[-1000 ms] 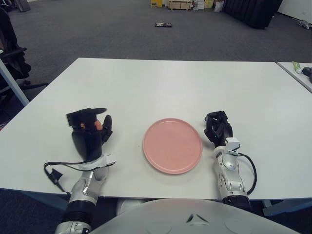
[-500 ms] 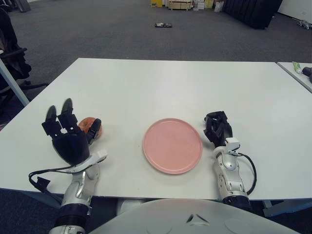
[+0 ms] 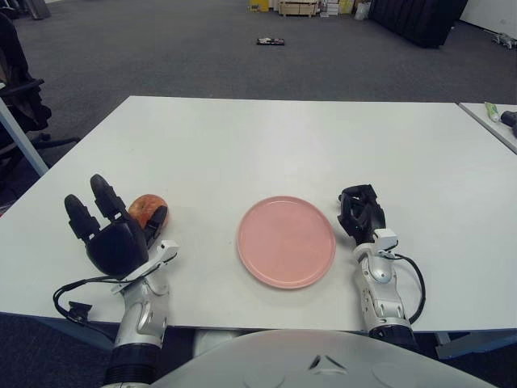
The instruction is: Put the apple into the plate.
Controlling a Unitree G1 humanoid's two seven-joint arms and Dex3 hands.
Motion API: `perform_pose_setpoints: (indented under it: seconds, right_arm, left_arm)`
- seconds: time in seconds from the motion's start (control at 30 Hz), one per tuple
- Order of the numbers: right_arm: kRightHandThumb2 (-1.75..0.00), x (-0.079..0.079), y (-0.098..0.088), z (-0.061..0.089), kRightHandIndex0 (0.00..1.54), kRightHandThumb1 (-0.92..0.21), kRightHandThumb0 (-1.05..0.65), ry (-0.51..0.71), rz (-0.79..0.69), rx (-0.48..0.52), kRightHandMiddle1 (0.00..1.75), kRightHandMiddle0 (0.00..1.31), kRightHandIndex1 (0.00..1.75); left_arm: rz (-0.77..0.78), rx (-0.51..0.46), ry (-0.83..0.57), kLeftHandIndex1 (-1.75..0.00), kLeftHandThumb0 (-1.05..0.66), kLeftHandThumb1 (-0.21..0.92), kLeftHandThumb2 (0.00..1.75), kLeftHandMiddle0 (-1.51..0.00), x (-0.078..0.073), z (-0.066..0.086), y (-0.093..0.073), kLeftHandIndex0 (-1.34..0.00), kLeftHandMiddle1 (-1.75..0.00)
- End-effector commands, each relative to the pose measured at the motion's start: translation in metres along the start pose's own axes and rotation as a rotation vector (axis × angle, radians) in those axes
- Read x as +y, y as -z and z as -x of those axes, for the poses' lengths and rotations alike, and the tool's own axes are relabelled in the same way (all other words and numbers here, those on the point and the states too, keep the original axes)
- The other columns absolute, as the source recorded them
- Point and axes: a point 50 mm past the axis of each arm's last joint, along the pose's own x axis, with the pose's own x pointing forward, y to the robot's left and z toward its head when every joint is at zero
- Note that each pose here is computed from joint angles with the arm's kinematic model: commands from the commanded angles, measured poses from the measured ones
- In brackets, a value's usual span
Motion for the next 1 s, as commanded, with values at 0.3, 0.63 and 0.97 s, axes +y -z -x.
perform_pose_setpoints:
  seconds: [0.3, 0.63, 0.97]
  right_arm:
    - [-0.65, -0.002, 0.006, 0.002, 0.50, -0.83, -0.36, 0.010, 0.000, 0.039, 1.75, 0.24, 1.26]
    - [-0.66, -0.002, 0.006, 0.003, 0.50, -0.82, -0.36, 0.012, -0.002, 0.030, 1.75, 0.25, 1.25]
    - [-0.66, -0.002, 0.006, 0.003, 0.50, -0.83, -0.36, 0.016, -0.004, 0.034, 1.75, 0.24, 1.25]
  left_arm:
    - [-0.051, 0.018, 0.155, 0.00, -1.05, 0.92, 0.31, 0.00, -0.007, -0.005, -0.003, 0.00, 0.00]
    - [-0.075, -0.021, 0.210, 0.00, -1.05, 0.92, 0.40, 0.00, -0.015, -0.007, -0.002, 0.00, 0.00]
    - [-0.051, -0.052, 0.218, 0.00, -1.05, 0.92, 0.40, 0.00, -0.020, -0.009, -0.008, 0.00, 0.00]
